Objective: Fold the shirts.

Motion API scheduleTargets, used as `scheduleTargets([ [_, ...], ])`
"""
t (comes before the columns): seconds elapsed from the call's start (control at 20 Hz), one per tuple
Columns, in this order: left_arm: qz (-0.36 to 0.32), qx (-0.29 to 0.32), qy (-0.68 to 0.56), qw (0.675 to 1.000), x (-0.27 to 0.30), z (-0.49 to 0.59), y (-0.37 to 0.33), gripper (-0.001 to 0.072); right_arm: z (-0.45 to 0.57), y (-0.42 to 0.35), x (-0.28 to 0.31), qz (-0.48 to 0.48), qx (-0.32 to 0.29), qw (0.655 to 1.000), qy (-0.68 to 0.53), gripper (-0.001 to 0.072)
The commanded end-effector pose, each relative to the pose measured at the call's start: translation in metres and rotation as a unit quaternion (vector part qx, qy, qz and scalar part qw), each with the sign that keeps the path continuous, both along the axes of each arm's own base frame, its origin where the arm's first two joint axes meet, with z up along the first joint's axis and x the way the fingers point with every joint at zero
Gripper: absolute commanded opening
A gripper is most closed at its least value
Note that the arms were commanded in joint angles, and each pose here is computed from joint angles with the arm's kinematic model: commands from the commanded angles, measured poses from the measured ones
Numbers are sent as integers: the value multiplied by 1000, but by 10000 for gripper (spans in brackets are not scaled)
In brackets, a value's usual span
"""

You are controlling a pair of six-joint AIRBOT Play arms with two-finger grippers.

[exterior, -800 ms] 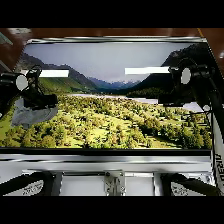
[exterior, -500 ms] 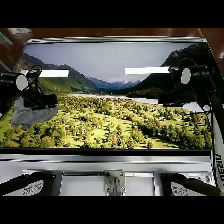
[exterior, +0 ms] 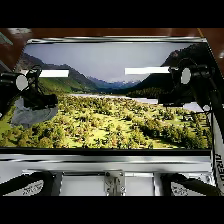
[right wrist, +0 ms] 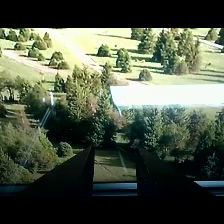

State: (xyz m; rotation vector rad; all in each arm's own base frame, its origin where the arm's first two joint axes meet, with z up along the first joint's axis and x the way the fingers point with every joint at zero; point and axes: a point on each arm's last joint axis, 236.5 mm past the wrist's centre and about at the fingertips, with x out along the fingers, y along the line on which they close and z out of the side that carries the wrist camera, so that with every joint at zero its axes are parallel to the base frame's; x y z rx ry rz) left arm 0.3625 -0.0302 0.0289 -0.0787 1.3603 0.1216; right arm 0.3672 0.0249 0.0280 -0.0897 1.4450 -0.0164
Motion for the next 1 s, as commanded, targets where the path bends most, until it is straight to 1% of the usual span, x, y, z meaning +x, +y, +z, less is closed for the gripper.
scheduleTargets([
  [0.0, 5, -3, 1, 1000, 0, -1, 2, 478, 0, 0, 0, 0, 0, 1000, 0, 395],
  [0.5, 5, -4, -2, 1000, 3, -2, 2, 478, 0, 1, 0, 0, 2, 1000, 1, 395],
  [0.6, 21, -13, -8, 1000, 5, -1, 0, 478, -1, 6, -5, -1, 13, 1000, 10, 394],
  [0.7, 22, -14, -9, 1000, 6, -1, -1, 477, -1, 17, -11, -1, 35, 999, 22, 395],
  [0.8, 21, -14, -13, 1000, 8, -1, -1, 478, -2, 21, -12, -1, 44, 999, 25, 395],
  [0.85, 10, -12, -13, 1000, 8, -1, -1, 477, -2, 20, -11, -1, 43, 999, 24, 395],
  [0.95, -68, 12, -14, 998, 10, -1, 3, 477, -1, 19, -6, -1, 40, 999, 12, 395],
])
